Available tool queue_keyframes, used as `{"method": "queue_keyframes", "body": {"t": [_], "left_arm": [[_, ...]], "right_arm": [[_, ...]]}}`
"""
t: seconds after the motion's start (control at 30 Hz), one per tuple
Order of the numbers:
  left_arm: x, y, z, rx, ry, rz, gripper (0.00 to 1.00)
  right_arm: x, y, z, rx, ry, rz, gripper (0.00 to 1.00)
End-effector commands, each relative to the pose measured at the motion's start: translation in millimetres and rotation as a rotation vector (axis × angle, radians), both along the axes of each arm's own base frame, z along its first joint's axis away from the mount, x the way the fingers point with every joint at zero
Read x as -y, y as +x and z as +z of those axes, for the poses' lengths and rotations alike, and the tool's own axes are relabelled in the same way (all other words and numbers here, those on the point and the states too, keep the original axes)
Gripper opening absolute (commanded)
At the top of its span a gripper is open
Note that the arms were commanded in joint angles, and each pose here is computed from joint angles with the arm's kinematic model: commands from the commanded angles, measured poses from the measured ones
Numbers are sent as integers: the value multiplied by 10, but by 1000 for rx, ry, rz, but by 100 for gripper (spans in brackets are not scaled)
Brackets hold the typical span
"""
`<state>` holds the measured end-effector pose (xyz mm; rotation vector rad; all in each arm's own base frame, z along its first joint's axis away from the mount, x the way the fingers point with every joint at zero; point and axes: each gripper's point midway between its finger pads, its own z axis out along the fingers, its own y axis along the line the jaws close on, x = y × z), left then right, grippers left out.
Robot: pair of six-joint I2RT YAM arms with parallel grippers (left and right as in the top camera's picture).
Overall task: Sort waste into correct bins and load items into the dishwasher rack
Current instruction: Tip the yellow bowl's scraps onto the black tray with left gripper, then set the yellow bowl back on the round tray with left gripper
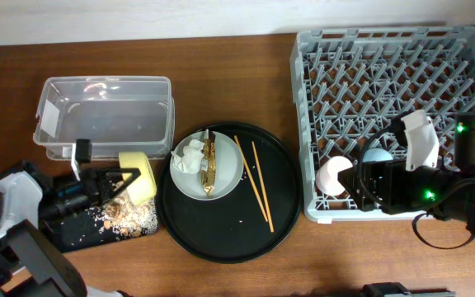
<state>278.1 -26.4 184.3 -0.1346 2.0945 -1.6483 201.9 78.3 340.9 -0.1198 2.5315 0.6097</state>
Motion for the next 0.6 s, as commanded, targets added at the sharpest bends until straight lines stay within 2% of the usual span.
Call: {"method": "queue_keyframes", "body": {"t": [0.0,0.03,0.07,0.13,0.17,0.2,0.23,0.27,0.3,0.33,0.37,0.43,0.47,0.5,0.57], "left_arm": [[30,0,107,91,32,-6,0],[2,1,14,31,55,-11,0],[4,-12,-2,-61,23,1,0],[66,-46,134,-26,-6,-1,0],[42,-33,77,78,86,-29,0],[-73,9,-204,-29,197,-32,0],[-114,7,-305,-225,166,17,0],[1,1,-63,-153,63,11,0],[47,10,82,55,97,-20,0],[3,26,-32,-8,143,-17,0],[-20,-2,-126,-143,144,0,0],[149,-152,-48,-147,159,-64,0],[248,-224,-39,-150,209,-105,0],[360,-302,-92,-204,314,-139,0],[454,-339,-196,-284,487,-130,0]], "right_arm": [[-24,-16,10,-2,8,6,90],[-30,-18,12,-2,12,7,90],[-29,-20,10,-3,11,7,90],[-29,-20,10,-4,11,7,90],[-28,-21,9,-4,11,7,90],[-30,-19,11,-3,12,8,90],[-34,-21,12,-4,14,9,90],[-33,-24,10,-5,13,9,90],[-34,-22,12,-4,14,9,91],[-35,-20,14,-3,15,9,90],[-34,-21,13,-4,14,9,91],[-34,-20,14,-3,14,9,91],[-34,-20,14,-3,14,9,91],[-34,-19,14,-2,14,9,91],[-34,-20,14,-3,14,9,91]]}}
